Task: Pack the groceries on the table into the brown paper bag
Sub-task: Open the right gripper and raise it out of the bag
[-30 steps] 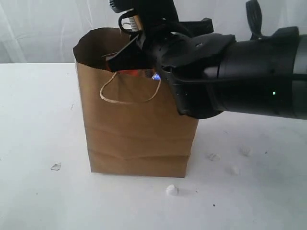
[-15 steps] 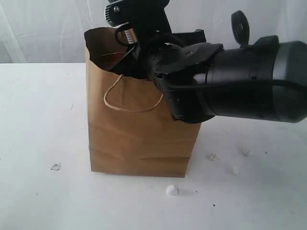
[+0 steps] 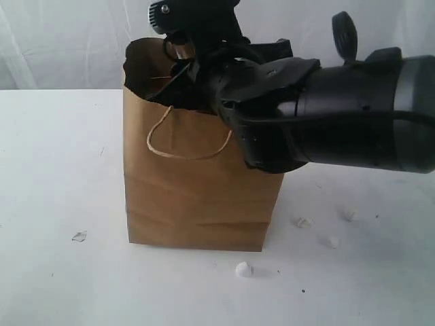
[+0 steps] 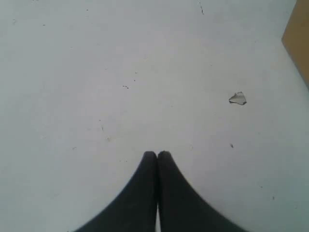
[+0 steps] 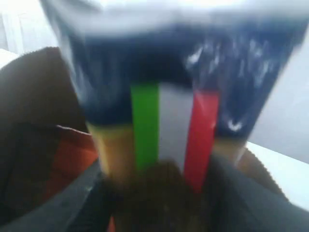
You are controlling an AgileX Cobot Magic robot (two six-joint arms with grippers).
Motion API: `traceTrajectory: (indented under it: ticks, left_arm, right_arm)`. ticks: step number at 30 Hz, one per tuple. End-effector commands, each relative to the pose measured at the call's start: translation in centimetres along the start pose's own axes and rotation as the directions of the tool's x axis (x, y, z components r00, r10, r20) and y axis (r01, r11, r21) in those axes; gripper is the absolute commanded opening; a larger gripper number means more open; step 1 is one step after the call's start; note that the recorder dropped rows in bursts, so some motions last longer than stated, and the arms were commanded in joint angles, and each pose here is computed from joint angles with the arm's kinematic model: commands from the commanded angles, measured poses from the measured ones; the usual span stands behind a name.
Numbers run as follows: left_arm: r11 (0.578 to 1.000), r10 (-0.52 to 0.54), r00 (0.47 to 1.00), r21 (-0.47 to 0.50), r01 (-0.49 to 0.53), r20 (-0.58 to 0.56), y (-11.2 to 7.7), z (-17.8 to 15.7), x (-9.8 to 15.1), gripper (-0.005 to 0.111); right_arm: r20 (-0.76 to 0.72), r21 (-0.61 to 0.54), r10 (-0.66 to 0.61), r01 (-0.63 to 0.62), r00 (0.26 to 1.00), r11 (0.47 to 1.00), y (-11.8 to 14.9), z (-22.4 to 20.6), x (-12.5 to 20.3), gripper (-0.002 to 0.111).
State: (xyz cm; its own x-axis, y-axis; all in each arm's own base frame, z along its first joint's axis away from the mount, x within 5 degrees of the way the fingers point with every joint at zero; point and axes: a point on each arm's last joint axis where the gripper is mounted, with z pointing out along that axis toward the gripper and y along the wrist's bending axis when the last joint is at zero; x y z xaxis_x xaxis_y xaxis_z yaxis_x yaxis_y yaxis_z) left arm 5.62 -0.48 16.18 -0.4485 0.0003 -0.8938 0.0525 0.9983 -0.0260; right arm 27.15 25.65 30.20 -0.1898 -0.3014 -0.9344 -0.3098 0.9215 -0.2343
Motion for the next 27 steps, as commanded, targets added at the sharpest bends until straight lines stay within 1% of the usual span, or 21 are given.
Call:
traceTrajectory:
  ticks: [1, 6, 9, 13, 20, 27]
  left_arm:
    - [1.000, -0.011, 1.000, 0.004, 0.011, -0.001, 0.0, 0.0, 0.1, 0.000]
    - [1.000, -0.011, 1.000, 0.004, 0.011, -0.001, 0.0, 0.0, 0.1, 0.000]
    - [1.000, -0.011, 1.000, 0.004, 0.011, -0.001, 0.0, 0.0, 0.1, 0.000]
    - [1.000, -0.011, 1.000, 0.004, 0.011, -0.001, 0.0, 0.0, 0.1, 0.000]
    - [1.000, -0.011, 1.000, 0.004, 0.011, -0.001, 0.0, 0.0, 0.1, 0.000]
    - [1.000, -0.011, 1.000, 0.004, 0.011, -0.001, 0.0, 0.0, 0.1, 0.000]
  right_arm:
    - [0.047, 0.039, 0.020, -0.022, 0.999, 0.999, -1.2, -1.0, -1.5, 0.054]
    - [0.056, 0.086, 0.024, -0.029, 0.998, 0.996, -1.8, -1.2, -1.7, 0.054]
    - [0.060, 0.086, 0.027, -0.033, 0.998, 0.996, -1.8, -1.3, -1.8, 0.054]
    - [0.094, 0.081, 0.048, -0.055, 0.994, 0.995, -2.2, -1.8, -3.0, 0.054]
    - [0.188, 0.023, 0.101, -0.107, 0.977, 0.994, -3.2, -3.8, -6.1, 0.054]
    - [0.216, 0.017, 0.118, -0.124, 0.969, 0.992, -3.9, -4.8, -6.9, 0.052]
